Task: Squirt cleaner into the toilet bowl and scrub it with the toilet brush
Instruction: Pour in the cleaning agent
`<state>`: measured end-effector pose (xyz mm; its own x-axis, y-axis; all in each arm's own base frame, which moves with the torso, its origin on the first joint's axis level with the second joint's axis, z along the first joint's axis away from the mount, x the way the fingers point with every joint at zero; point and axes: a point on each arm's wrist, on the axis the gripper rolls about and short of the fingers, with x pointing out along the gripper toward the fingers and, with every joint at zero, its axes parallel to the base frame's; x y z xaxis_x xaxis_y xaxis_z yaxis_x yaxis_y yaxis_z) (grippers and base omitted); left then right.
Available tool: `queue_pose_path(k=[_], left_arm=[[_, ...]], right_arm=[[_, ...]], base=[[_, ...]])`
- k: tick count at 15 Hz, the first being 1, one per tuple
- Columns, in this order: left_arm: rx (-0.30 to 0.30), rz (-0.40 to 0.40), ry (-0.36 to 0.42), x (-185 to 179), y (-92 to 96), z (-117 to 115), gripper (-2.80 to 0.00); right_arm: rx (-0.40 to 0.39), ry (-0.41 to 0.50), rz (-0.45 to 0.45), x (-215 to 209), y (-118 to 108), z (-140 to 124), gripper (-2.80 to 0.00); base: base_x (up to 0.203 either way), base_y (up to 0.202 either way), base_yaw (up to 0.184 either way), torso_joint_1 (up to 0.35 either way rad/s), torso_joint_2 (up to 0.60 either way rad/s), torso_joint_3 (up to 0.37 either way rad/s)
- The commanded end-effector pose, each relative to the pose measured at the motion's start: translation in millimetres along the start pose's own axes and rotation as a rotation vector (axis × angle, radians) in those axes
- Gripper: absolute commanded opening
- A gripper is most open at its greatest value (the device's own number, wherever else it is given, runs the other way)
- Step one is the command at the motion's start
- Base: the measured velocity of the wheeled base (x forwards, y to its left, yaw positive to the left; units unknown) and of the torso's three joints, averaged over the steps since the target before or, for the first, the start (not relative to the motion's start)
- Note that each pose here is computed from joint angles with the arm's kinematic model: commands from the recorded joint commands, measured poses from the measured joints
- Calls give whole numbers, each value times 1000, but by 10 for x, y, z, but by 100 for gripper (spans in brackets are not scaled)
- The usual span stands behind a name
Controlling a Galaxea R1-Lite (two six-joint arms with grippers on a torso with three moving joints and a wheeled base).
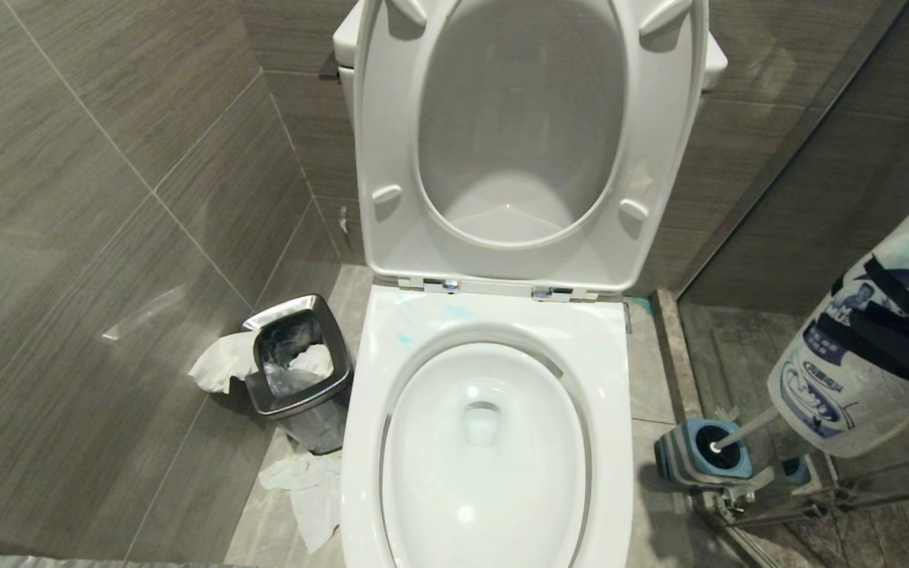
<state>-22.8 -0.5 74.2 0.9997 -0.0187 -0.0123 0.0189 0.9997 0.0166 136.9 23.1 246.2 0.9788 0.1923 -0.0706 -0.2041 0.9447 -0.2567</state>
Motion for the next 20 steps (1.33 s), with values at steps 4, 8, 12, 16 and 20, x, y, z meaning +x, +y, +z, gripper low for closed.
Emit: queue_pose_path(k=[4,8,12,16,20], left_arm=[[-2,2,1,1,0,-4,-280],[0,0,3,2,0,-4,-280],[0,-1,2,2,0,-4,-280],[0,0,1,1,0,-4,-280],[0,0,3,2,0,-4,-280]], right_arm=[[3,14,-23,537,504,88,-280],[-5,17,-27,765,756,222,-280],[-15,39,-44,984,905,254,-280],[-96,70,-67,1170,1082,259,-280],[-308,108,-55,1258,1148,177,-280]], base=[[0,0,0,0,0,0],[0,0,0,0,0,0],[0,0,0,0,0,0],[0,0,0,0,0,0],[0,0,0,0,0,0]])
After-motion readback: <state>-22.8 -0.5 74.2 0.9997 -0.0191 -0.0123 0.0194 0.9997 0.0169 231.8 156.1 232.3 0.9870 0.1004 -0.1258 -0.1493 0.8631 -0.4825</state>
